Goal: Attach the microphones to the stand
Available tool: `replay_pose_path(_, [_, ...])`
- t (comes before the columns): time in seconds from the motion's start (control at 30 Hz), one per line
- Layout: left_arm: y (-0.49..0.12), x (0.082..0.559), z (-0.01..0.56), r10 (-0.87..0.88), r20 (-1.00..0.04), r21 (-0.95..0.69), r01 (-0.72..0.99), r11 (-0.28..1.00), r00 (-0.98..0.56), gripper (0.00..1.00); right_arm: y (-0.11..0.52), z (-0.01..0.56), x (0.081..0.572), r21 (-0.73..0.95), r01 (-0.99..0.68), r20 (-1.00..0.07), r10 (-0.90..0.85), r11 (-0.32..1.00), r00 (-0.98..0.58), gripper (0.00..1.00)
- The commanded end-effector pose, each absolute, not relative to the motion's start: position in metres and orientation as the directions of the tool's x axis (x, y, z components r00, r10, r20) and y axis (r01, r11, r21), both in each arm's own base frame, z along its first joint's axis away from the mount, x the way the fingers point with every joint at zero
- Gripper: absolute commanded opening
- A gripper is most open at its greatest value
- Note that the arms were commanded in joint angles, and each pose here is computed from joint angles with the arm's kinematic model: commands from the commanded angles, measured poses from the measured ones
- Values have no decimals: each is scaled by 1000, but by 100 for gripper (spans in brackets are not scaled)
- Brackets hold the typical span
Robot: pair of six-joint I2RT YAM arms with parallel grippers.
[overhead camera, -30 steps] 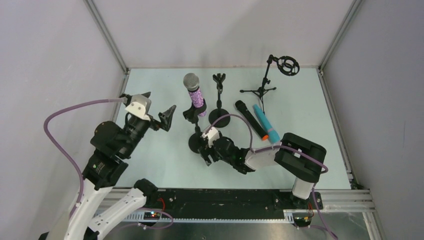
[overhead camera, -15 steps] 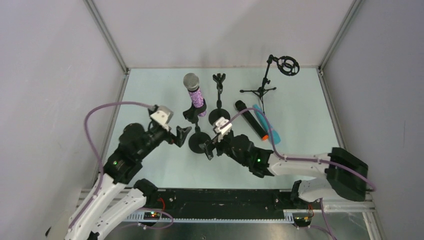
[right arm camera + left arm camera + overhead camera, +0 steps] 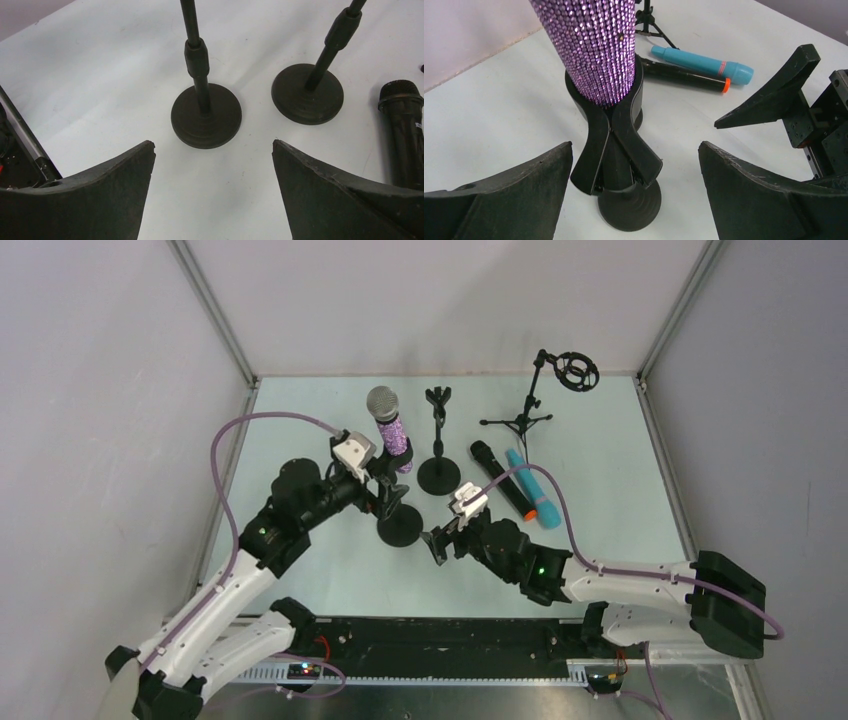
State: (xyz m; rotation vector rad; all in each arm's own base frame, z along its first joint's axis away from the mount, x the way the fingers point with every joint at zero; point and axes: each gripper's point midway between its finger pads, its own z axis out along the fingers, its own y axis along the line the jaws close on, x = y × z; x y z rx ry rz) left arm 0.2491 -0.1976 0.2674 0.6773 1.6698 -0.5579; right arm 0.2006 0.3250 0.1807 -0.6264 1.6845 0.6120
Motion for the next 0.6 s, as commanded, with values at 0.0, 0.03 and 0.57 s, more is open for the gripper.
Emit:
replay_pose_path(0.0, [-207,257,294,79,-994,4,713,701,-72,100,321,189,204,79,-668,-985,-45,740,-166,91])
replay_pose_path(0.03, [-207,258,295,84,-994,11,712,702,-68,98,321,190,205,82,-663,-985,-40,744,-167,90])
replay_pose_path(0.57, [-205,274,332,89,-995,93,681,726,42,94,320,177,204,115,-649,-978,-27,752,-205,83])
